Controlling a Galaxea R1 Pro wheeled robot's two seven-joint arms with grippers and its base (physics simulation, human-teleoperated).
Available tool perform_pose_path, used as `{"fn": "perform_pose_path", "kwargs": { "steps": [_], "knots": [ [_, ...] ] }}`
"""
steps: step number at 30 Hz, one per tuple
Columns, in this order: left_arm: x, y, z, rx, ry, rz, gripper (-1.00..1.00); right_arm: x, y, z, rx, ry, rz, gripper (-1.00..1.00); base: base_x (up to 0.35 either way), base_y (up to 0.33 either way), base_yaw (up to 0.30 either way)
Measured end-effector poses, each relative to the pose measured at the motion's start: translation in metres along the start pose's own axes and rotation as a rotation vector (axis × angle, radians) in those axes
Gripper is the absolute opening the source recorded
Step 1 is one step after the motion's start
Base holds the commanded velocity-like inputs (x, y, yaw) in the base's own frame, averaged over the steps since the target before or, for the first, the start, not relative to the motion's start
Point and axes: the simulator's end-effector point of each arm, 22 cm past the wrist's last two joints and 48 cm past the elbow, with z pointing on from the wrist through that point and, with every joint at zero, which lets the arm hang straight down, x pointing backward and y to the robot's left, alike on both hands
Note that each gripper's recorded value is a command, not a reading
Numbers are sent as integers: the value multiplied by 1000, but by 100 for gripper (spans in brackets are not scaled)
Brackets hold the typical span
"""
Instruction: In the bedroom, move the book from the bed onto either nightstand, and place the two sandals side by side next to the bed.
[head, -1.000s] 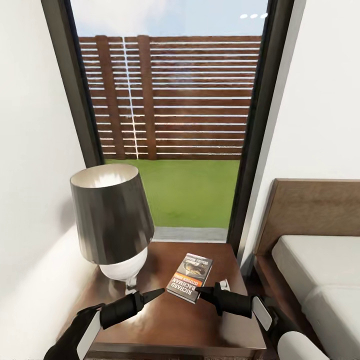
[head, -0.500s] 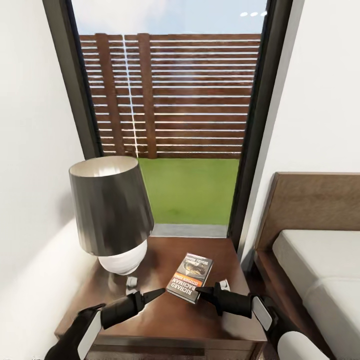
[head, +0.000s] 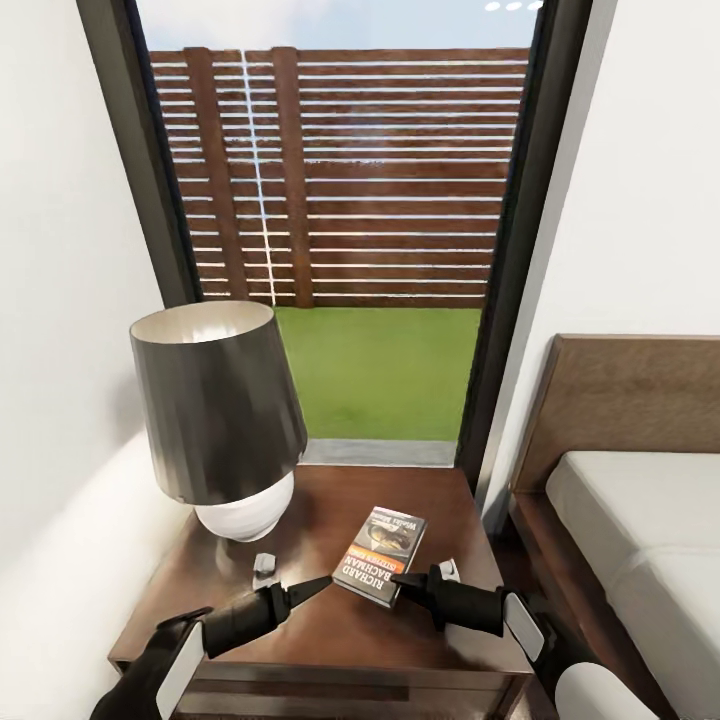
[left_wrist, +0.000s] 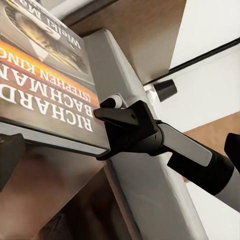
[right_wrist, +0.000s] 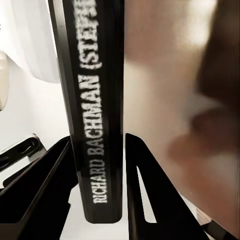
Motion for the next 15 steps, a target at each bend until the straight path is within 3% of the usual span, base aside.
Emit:
{"fn": "perform_pose_path", "kwargs": {
  "steps": [15],
  "knots": [
    [3, 4, 2, -2, 2, -12, 100, 1, -6, 1, 5, 3, 10, -100, 0, 0, 0]
  ]
}}
